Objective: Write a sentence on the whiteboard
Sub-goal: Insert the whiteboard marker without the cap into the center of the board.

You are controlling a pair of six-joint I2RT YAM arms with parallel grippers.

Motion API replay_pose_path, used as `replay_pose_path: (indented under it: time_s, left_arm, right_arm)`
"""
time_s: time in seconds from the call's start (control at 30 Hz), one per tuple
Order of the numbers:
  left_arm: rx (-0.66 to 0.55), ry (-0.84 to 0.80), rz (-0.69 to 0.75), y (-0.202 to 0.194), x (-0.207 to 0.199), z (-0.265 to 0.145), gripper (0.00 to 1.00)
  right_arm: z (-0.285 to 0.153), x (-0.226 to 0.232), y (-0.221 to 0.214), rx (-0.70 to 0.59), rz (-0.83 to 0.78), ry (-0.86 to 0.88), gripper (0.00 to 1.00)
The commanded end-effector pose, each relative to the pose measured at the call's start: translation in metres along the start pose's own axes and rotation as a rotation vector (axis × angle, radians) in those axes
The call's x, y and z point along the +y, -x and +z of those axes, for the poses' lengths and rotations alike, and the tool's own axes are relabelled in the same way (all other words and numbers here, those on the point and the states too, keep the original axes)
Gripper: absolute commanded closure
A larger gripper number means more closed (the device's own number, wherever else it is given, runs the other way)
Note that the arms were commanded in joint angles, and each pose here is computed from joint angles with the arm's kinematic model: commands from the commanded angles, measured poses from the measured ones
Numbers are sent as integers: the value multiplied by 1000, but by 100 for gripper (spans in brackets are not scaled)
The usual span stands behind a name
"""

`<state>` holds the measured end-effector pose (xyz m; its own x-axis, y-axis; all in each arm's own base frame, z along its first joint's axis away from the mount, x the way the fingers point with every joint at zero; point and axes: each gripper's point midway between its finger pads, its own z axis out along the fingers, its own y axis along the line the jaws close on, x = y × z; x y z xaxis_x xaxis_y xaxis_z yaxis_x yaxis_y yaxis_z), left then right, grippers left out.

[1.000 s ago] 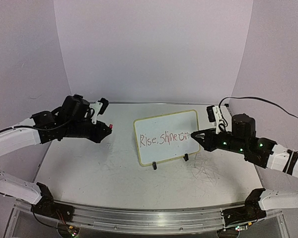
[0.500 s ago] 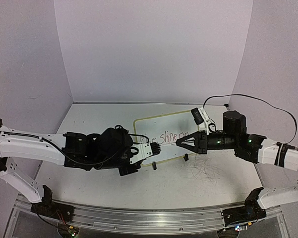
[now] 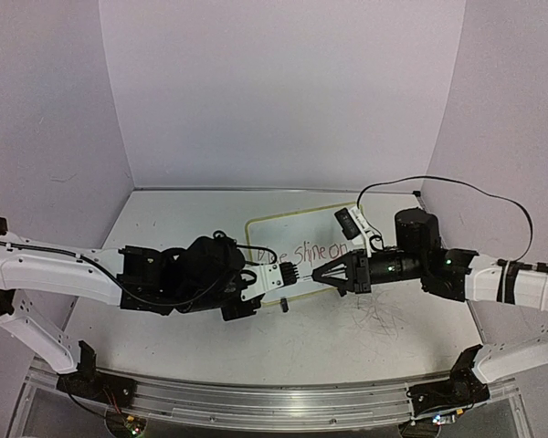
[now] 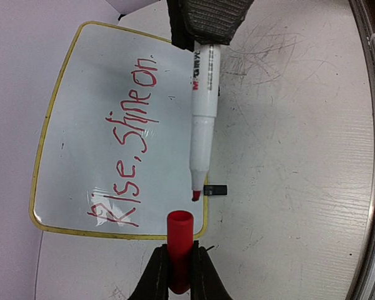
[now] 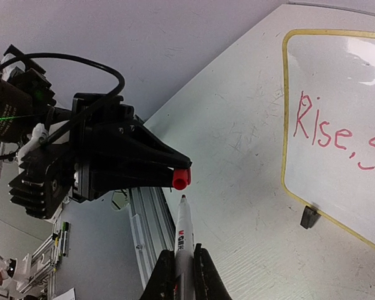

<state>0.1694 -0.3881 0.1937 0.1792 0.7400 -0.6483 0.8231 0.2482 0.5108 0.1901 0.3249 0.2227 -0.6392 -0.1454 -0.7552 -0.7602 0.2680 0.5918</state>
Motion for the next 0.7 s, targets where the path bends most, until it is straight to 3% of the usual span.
replay_pose_path:
  time_s: [0.0, 0.67]
  left_arm:
    - [-36, 8, -9, 11, 2, 2, 100]
    - [-55, -5, -15, 18, 2, 0, 100]
  right_arm:
    - [2, 18, 28, -64, -73, 39, 100]
    - [13, 13, 24, -50, -64, 27, 100]
